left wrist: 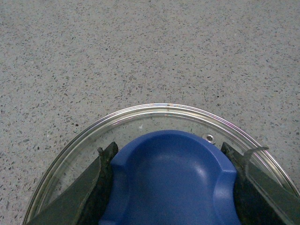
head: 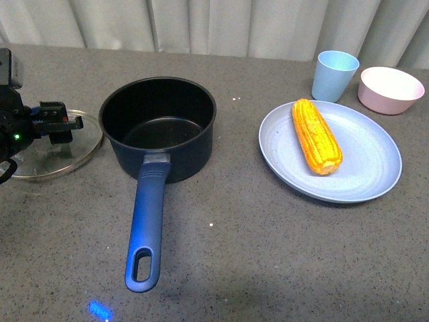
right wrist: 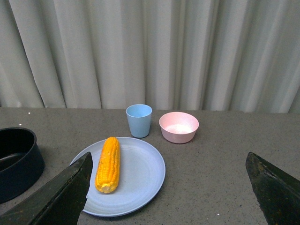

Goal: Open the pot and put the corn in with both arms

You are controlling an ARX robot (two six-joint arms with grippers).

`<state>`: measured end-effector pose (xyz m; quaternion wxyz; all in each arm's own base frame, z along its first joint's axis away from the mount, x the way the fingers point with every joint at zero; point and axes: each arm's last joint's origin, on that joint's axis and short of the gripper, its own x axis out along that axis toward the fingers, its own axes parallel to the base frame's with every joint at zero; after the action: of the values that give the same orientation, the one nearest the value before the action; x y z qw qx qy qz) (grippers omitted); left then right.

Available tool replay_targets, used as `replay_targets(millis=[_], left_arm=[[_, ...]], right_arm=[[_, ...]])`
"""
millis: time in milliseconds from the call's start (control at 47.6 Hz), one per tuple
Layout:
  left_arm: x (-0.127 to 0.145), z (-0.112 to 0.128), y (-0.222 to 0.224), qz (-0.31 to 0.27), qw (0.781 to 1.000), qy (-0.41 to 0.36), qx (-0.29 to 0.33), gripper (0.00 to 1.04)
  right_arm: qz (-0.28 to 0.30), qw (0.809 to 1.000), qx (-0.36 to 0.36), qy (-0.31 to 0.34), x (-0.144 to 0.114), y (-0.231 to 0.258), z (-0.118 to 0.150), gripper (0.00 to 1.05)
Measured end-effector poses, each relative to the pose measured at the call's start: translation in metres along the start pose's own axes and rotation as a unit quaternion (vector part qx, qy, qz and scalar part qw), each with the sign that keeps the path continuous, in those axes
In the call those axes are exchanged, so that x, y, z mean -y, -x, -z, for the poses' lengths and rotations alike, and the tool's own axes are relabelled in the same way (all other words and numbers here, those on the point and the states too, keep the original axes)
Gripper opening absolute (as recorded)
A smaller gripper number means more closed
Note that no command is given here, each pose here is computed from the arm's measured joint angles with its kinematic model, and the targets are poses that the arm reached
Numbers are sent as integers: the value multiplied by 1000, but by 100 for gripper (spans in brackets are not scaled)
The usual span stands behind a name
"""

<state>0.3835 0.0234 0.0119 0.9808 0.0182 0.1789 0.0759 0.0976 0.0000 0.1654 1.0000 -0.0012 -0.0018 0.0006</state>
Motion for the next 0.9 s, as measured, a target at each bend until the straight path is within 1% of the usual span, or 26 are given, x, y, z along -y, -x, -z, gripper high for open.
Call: replay_targets(millis=[252,273,294,315,379,421,484,526,610,694,799,904], left_arm=[[0,0,-3,-3,1000,-2,-5,57],[0,0,-3,-4,1000,-1,-5,59],[0,0,-3,-4,1000,-2,-7,65],[0,1,-3,-6,1000,-2,-8,69],[-1,1,-3,-7,1000,-2,-9,76],[-1,1,-3,-8,1000,-1,-10,83],[-2,-1,-3,-9,1000,-1,-8,97],[-3,-3,-2,-10,1000,-1,-7,100],[-3,-8,3,-10,1000,3,-4,98],[-4,-17,10,-10,1000,2,4,98],[-6,-35,28,-7,1000,6,20,98],[-8,-54,52,-2,999,9,54,98]], right_arm=[[0,1000,0,0,0,0,0,96],[0,1000,0,0,0,0,0,96],[0,1000,0,0,0,0,0,96],[0,1000,0,0,0,0,0,96],[0,1000,0,0,0,0,0,96],[0,1000,0,0,0,0,0,96],[0,1000,0,0,0,0,0,96],[0,1000,0,0,0,0,0,96],[0,1000,0,0,0,0,0,96],[0,1000,0,0,0,0,0,96],[0,1000,0,0,0,0,0,96],[0,1000,0,0,0,0,0,96]])
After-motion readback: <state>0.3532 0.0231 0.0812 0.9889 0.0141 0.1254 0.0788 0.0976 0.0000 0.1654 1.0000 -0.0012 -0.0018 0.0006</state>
